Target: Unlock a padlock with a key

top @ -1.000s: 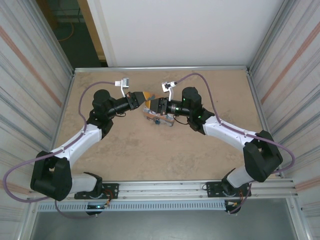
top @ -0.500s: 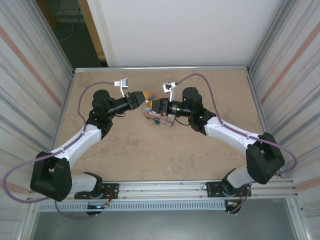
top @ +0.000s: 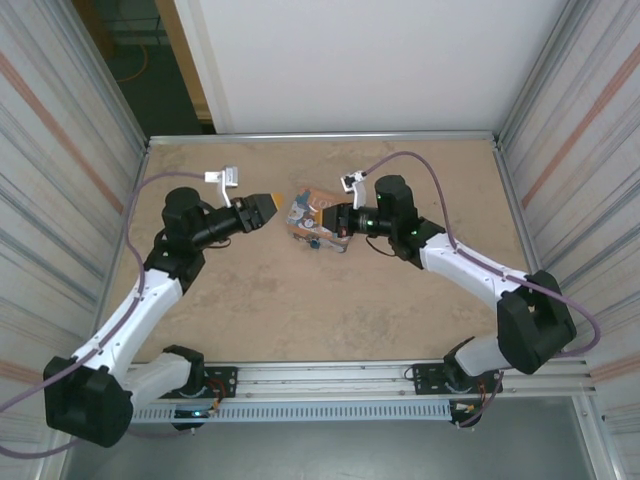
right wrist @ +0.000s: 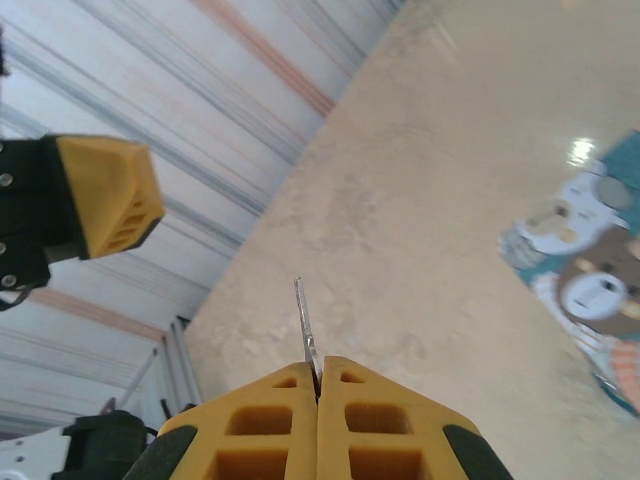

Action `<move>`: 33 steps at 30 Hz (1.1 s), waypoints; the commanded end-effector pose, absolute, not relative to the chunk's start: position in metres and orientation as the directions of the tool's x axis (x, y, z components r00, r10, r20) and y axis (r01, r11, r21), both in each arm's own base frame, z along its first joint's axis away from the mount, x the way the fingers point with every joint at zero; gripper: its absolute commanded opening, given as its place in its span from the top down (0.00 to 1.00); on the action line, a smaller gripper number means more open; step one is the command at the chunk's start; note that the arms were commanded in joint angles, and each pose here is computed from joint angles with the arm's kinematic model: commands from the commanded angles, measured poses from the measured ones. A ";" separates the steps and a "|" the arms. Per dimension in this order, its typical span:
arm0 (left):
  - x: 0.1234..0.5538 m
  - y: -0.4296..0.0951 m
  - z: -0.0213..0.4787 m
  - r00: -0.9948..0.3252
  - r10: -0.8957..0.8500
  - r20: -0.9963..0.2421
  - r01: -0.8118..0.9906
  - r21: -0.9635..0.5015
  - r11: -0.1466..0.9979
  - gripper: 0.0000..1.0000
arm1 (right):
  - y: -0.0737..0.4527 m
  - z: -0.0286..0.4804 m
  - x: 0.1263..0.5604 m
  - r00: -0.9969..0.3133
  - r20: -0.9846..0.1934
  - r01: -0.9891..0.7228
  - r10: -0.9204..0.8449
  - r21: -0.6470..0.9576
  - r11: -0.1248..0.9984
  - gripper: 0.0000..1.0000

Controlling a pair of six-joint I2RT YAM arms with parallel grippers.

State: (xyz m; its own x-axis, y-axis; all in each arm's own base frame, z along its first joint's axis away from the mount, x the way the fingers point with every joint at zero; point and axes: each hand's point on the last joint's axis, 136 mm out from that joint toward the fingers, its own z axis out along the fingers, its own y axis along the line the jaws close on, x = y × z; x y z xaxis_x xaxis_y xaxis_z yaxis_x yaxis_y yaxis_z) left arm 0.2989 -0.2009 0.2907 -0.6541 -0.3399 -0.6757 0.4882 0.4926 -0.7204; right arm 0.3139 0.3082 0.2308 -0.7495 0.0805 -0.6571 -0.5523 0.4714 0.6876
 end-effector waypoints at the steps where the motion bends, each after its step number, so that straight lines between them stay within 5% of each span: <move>1: 0.295 -0.192 0.232 -0.720 -0.273 -0.639 0.401 -0.703 0.588 0.37 | 0.299 0.195 0.318 -0.799 -0.600 -0.502 0.038 0.701 0.507 1.00; 17: 0.344 -0.227 0.139 -0.847 -0.233 -0.479 0.312 -0.800 0.512 0.41 | 0.278 0.118 0.366 -0.909 -0.399 -0.269 0.118 0.780 0.565 1.00; 33: 0.389 -0.254 0.100 -0.885 -0.195 -0.423 0.283 -0.821 0.496 0.43 | 0.265 0.093 0.372 -0.926 -0.343 -0.195 0.158 0.793 0.578 1.00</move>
